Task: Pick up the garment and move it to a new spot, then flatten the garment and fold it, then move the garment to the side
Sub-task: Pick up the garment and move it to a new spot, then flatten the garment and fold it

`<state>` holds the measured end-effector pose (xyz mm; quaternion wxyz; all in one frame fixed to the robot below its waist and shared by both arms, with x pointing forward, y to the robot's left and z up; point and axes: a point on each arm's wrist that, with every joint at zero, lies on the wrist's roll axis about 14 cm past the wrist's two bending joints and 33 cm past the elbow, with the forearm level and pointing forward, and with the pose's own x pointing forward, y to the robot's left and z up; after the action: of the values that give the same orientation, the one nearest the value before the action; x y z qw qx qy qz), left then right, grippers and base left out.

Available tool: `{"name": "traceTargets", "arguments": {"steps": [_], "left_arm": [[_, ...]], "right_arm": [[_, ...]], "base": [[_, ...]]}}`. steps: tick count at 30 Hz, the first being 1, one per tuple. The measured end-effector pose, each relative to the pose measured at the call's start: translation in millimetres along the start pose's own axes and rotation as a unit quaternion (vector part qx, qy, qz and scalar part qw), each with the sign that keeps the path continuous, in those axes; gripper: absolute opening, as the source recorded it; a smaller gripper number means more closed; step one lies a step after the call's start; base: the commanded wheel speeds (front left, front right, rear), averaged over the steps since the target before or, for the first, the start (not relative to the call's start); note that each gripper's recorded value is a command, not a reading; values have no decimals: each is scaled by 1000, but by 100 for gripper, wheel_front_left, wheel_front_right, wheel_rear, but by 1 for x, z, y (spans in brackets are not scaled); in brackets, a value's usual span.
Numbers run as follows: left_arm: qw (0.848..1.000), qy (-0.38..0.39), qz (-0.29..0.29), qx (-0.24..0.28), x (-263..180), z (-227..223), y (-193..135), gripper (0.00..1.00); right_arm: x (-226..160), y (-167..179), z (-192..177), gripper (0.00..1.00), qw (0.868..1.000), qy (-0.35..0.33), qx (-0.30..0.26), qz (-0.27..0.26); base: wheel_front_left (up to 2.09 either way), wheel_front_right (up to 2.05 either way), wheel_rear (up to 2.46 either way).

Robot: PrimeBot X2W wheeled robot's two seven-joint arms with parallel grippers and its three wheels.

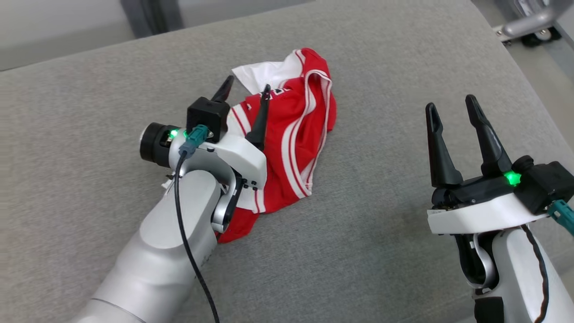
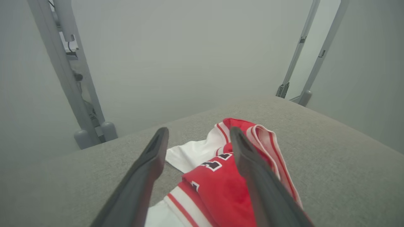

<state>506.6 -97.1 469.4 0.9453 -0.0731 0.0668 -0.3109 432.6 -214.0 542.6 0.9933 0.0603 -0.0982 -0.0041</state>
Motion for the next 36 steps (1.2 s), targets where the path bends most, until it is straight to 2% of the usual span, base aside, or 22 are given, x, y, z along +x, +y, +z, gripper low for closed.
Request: {"name": "traceTargets", "arguments": {"steps": [4,5,8,15,18,24,27,32,36], "left_arm": [[998,-39,51,17,-13,29,32,100],[995,-56,81,27,-27,43,52,100],[986,-84,133,46,-58,60,85,100],[966,-98,231,62,-152,57,127,100],[955,-103,272,57,-190,53,135,100],[938,-106,329,36,-242,39,129,100],[934,-113,339,18,-252,37,124,100],[934,-120,335,25,-257,41,123,100],[932,-117,343,23,-261,38,129,100]], "right_arm": [[1,15,1,100,1000,-4,5,19],[1,24,4,100,999,-8,6,31],[0,41,4,100,998,-8,10,54],[-5,73,8,100,995,-14,20,94],[-10,85,8,100,994,-13,25,110],[-16,99,6,100,991,-6,40,126],[-17,108,4,100,990,-3,41,138],[-18,123,0,100,986,2,37,160],[-22,145,-14,100,980,21,17,199]], "base": [[0,0,0],[0,0,0],[0,0,0],[0,0,0],[0,0,0],[0,0,0],[0,0,0],[0,0,0],[0,0,0]]}}
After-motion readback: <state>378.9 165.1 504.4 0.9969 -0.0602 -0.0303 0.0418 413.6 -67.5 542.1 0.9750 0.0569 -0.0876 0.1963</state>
